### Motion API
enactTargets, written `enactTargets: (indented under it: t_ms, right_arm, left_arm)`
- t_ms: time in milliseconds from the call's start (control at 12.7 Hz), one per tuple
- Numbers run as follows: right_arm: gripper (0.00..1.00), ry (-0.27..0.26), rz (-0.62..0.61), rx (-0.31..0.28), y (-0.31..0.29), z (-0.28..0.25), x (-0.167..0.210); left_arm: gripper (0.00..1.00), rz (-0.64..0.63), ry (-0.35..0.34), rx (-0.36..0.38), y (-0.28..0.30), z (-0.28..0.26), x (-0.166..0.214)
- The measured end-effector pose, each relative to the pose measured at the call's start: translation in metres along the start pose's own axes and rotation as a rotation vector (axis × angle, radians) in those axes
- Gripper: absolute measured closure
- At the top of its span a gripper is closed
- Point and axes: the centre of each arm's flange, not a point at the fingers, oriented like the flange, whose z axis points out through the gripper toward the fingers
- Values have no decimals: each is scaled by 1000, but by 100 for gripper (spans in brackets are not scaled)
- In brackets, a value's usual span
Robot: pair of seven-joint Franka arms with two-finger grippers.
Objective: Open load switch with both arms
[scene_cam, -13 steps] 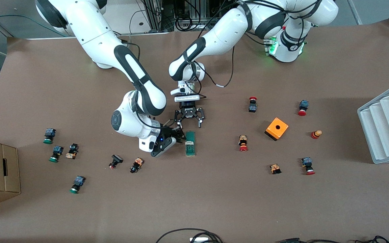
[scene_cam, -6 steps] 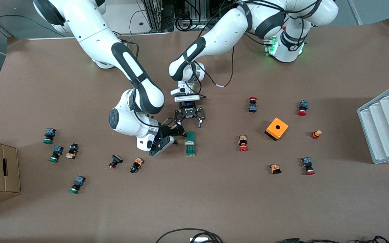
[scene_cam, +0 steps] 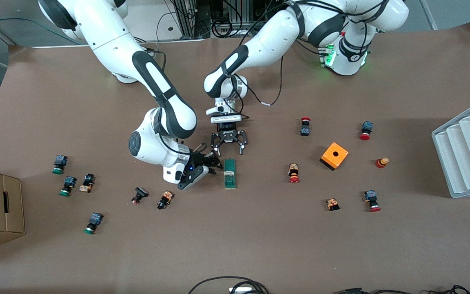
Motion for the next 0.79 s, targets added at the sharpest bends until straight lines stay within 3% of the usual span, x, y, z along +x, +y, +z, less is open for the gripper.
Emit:
enactTargets:
  t_ms: [789]
  right_arm:
    - [69,5,-2,1,-1,-2,2]
  left_arm:
    - [0,0,0,0,0,0,0]
